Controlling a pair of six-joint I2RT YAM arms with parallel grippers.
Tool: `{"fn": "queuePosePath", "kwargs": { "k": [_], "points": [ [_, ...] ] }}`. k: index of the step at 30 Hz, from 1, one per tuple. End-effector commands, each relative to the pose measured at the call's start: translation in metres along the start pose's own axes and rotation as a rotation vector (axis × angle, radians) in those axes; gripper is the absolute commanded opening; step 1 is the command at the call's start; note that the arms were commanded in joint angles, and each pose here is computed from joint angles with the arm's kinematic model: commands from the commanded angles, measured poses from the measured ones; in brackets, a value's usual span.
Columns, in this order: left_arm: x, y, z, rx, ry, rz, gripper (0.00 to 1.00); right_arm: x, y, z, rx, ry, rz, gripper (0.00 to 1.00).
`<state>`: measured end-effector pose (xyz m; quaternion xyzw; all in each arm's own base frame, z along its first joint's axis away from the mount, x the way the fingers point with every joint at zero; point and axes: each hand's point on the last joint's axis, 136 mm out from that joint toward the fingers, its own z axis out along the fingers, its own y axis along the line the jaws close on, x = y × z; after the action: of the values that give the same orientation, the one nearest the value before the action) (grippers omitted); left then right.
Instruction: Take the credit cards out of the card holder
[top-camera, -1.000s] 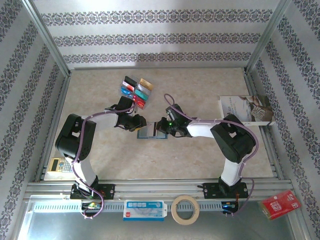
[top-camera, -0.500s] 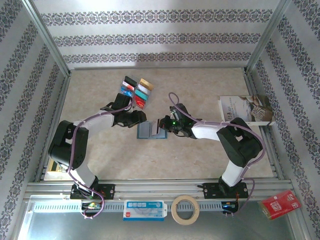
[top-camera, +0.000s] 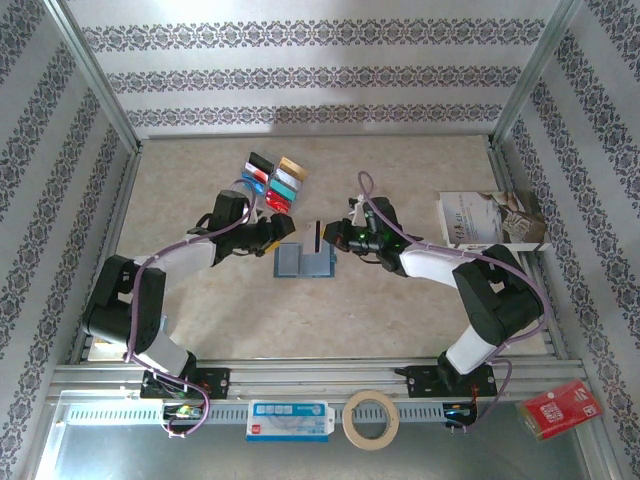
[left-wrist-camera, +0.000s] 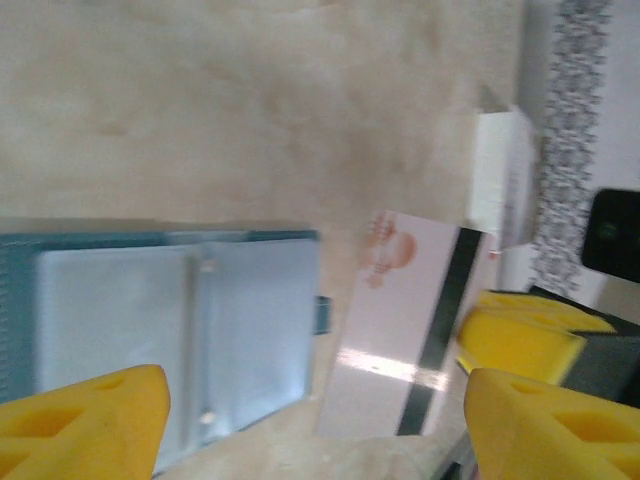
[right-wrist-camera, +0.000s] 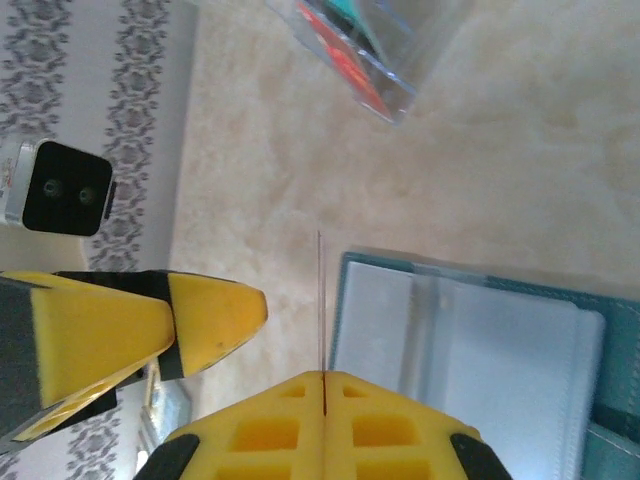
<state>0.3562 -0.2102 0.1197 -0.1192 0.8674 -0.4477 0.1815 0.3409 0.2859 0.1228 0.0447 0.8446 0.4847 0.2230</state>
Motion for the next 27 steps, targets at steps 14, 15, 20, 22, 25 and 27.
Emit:
{"fn": "queuePosePath", "kwargs": {
  "k": [14,15,20,22,25,27],
  "points": [
    [-0.008,-0.072,-0.018,0.283,0.017,0.063,0.53,-0.029,0.082,-0.018,-0.355,0.005,-0.024,0.00],
    [-0.008,-0.075,-0.020,0.298,0.015,0.066,0.50,-0.029,0.082,-0.017,-0.356,0.009,-0.016,0.00],
    [-0.012,-0.097,-0.030,0.388,-0.006,0.083,0.23,-0.033,0.087,-0.018,-0.387,0.001,-0.014,0.00],
    [-0.013,-0.100,-0.033,0.381,-0.011,0.095,0.15,-0.034,0.087,-0.019,-0.388,-0.005,-0.009,0.00],
    [-0.014,-0.102,-0.036,0.368,-0.025,0.098,0.05,-0.036,0.086,-0.019,-0.390,-0.013,-0.001,0.05],
    [-0.016,-0.104,-0.039,0.375,-0.040,0.095,0.00,-0.036,0.086,-0.019,-0.388,-0.013,0.012,0.18]
  ]
}}
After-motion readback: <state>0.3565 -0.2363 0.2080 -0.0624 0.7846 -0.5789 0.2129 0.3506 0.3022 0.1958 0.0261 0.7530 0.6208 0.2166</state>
